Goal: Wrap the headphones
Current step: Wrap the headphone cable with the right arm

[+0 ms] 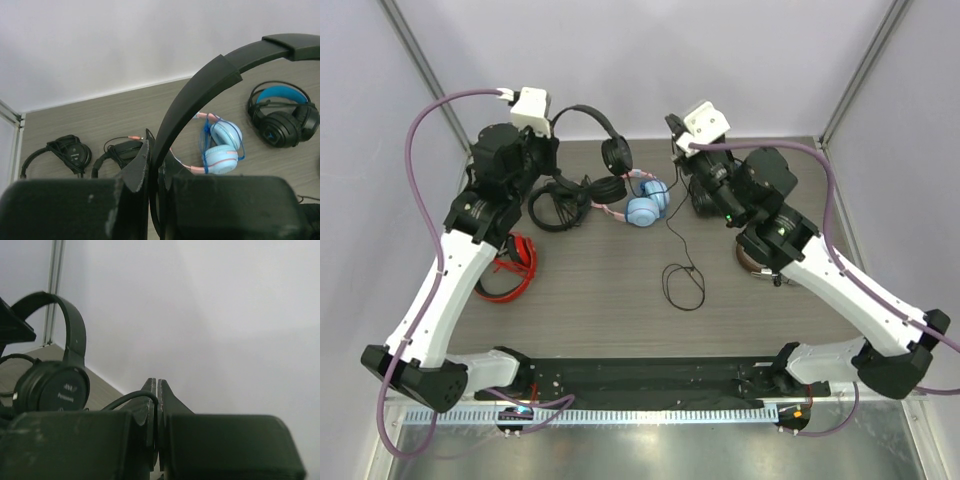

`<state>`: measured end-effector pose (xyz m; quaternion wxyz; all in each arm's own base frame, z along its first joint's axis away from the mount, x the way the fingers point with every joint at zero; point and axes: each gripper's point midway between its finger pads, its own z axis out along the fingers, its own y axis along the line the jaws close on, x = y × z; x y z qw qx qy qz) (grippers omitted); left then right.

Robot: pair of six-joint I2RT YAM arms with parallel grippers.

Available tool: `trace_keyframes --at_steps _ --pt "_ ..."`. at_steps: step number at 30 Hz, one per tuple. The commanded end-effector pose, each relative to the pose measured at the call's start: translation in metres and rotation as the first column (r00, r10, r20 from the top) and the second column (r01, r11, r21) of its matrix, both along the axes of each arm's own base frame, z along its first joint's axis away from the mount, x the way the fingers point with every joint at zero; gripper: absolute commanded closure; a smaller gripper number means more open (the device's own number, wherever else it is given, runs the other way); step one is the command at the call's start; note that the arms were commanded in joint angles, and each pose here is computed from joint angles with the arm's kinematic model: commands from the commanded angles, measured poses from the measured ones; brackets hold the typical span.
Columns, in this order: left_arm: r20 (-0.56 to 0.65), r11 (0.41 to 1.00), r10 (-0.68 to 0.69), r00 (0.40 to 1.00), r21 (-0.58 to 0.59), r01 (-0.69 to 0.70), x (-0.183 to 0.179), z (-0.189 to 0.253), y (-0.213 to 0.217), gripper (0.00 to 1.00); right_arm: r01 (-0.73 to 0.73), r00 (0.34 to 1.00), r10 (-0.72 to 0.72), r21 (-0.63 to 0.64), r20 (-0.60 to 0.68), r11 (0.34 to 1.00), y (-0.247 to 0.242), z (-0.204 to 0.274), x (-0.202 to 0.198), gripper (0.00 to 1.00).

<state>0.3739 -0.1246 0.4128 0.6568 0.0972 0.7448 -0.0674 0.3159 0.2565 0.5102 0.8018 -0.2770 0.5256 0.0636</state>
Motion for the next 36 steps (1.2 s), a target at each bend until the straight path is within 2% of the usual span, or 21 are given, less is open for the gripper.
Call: trace_keyframes --at_steps 1,9,16,19,20,21,22,24,26,27,30,33,36 --pt "0.043 0.998 -0.059 0.997 -0.004 0.060 -0.005 0.016 -0.011 1.00 -0.046 0.997 0.047 -0.017 0.058 0.999 0.019 0.025 0.004 0.99" --pt "-0.020 0.994 -0.108 0.994 0.019 0.108 -0.006 -0.006 -0.022 1.00 -0.050 0.997 0.052 -0.037 0.055 0.998 0.048 0.034 0.028 0.99" --pt "0.016 0.989 0.051 0.999 -0.136 -0.048 -0.006 0.002 -0.001 1.00 -0.017 0.998 0.022 0.080 -0.065 0.997 0.035 0.019 0.028 0.99" --pt "0.020 0.960 0.170 0.985 -0.231 -0.161 -0.006 0.010 0.017 1.00 0.059 0.984 -0.019 0.219 -0.180 0.974 0.014 0.001 0.025 0.99" --pt "0.007 0.937 0.210 0.978 -0.287 -0.199 -0.006 0.009 0.021 1.00 0.080 0.972 -0.013 0.281 -0.233 0.956 0.009 -0.006 0.022 0.92" --pt "0.006 0.921 0.230 0.973 -0.326 -0.215 -0.007 0.011 0.024 1.00 0.109 0.962 -0.021 0.309 -0.272 0.945 0.002 -0.015 0.020 0.54" --pt "0.008 0.909 0.237 0.972 -0.355 -0.219 -0.007 0.013 0.024 1.00 0.133 0.953 -0.025 0.344 -0.301 0.930 -0.004 -0.018 0.017 0.36" --pt "0.005 0.881 0.252 0.968 -0.416 -0.227 -0.009 0.017 0.025 1.00 0.167 0.919 0.000 0.388 -0.395 0.906 -0.012 -0.035 0.007 0.10" --pt "-0.001 0.869 0.261 0.965 -0.435 -0.236 -0.009 0.018 0.026 1.00 0.176 0.898 0.038 0.436 -0.439 0.883 -0.015 -0.039 -0.001 0.03" --pt "-0.007 0.854 0.279 0.960 -0.455 -0.251 -0.009 0.020 0.028 1.00 0.200 0.878 0.077 0.507 -0.473 0.838 -0.018 -0.036 -0.004 0.02" --pt "-0.011 0.822 0.303 0.953 -0.503 -0.267 -0.010 0.022 0.032 1.00 0.234 0.835 0.117 0.538 -0.538 0.810 -0.021 -0.039 -0.014 0.02" --pt "-0.007 0.785 0.323 0.947 -0.557 -0.272 -0.011 0.026 0.034 1.00 0.265 0.794 0.186 0.603 -0.579 0.752 -0.017 -0.047 -0.018 0.02" --pt "-0.014 0.776 0.297 0.955 -0.579 -0.250 -0.009 0.023 0.028 1.00 0.302 0.788 0.179 0.624 -0.589 0.721 -0.018 -0.049 -0.014 0.00"
